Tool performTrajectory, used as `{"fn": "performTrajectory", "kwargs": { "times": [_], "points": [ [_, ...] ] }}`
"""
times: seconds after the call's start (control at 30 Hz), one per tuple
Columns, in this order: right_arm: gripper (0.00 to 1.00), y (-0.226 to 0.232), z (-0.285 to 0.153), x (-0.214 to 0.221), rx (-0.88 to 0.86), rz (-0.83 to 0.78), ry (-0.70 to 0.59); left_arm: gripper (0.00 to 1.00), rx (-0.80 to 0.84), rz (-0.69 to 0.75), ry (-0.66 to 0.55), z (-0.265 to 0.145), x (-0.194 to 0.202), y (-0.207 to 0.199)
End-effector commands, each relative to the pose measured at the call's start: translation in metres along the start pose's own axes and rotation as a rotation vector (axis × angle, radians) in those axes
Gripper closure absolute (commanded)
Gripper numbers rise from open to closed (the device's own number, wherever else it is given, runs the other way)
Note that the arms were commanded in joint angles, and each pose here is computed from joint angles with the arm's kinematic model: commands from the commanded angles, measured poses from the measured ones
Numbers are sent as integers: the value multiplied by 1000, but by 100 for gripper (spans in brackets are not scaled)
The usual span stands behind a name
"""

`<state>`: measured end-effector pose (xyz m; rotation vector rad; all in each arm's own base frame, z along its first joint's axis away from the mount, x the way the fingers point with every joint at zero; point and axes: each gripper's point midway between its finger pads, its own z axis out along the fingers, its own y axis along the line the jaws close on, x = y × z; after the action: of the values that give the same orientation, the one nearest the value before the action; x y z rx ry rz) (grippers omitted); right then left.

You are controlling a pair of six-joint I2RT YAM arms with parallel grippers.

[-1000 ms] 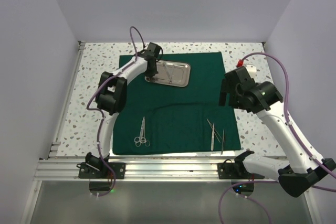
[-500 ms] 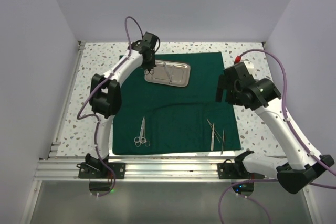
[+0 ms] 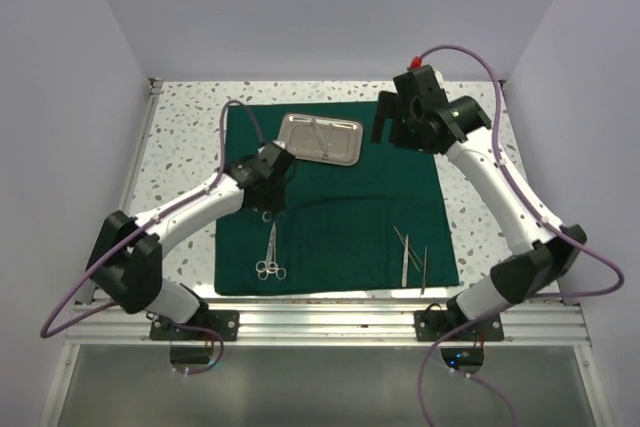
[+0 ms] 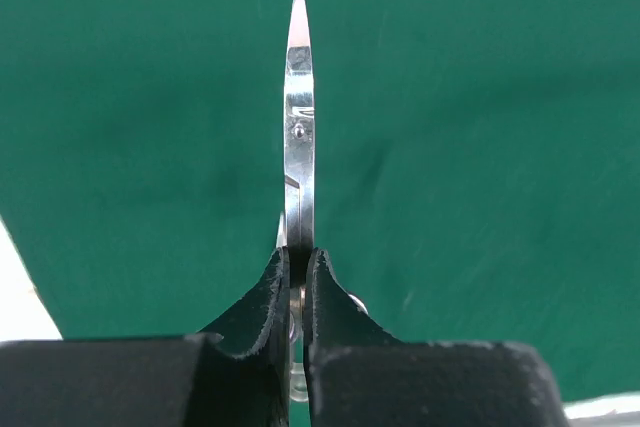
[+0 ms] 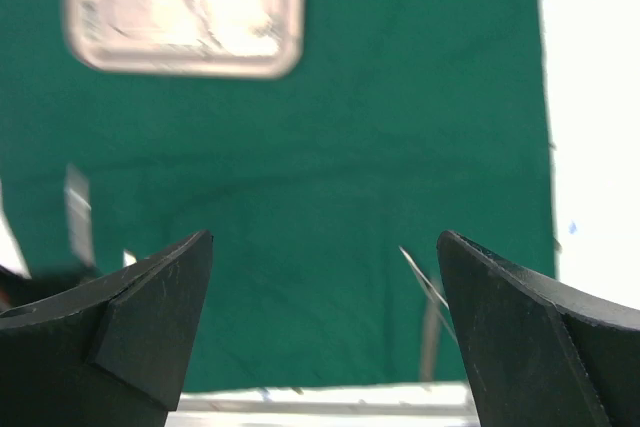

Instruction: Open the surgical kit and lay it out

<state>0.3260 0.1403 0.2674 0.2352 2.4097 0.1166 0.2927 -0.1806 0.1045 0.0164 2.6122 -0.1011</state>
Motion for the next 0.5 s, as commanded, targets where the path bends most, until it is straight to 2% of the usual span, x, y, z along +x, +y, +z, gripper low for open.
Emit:
{"fn": "performTrajectory", "kwargs": {
  "times": [0.0,0.03,0.07,0.13,0.17,0.23,0.27,0.3,0.4,0.47],
  "points": [
    [2,47,11,-36,-137,48,-51,100,20,-108,-7,-1,34,8],
    [2,57,10,-50,-163,56,-79,100,33,-122,-6,-4,41,9],
    [1,65,34,-46,-148,45,-36,100,23,-116,22,1,57,16],
    [2,83,44,-59,-179,46,-41,100,28,-112,28,2,66,19],
    [2,89,68,-54,-161,40,-6,100,19,-100,46,5,76,24],
    [2,103,80,-63,-176,51,-10,84,23,-74,48,6,79,26],
    [2,108,104,-54,-152,46,28,76,28,-63,47,6,79,26],
    [2,111,110,-55,-150,57,32,68,32,-42,44,5,78,26],
    [2,122,132,-57,-150,80,35,53,62,-8,24,-4,64,18],
    [2,130,142,-62,-166,94,22,49,87,0,9,-13,50,10]
  ]
}}
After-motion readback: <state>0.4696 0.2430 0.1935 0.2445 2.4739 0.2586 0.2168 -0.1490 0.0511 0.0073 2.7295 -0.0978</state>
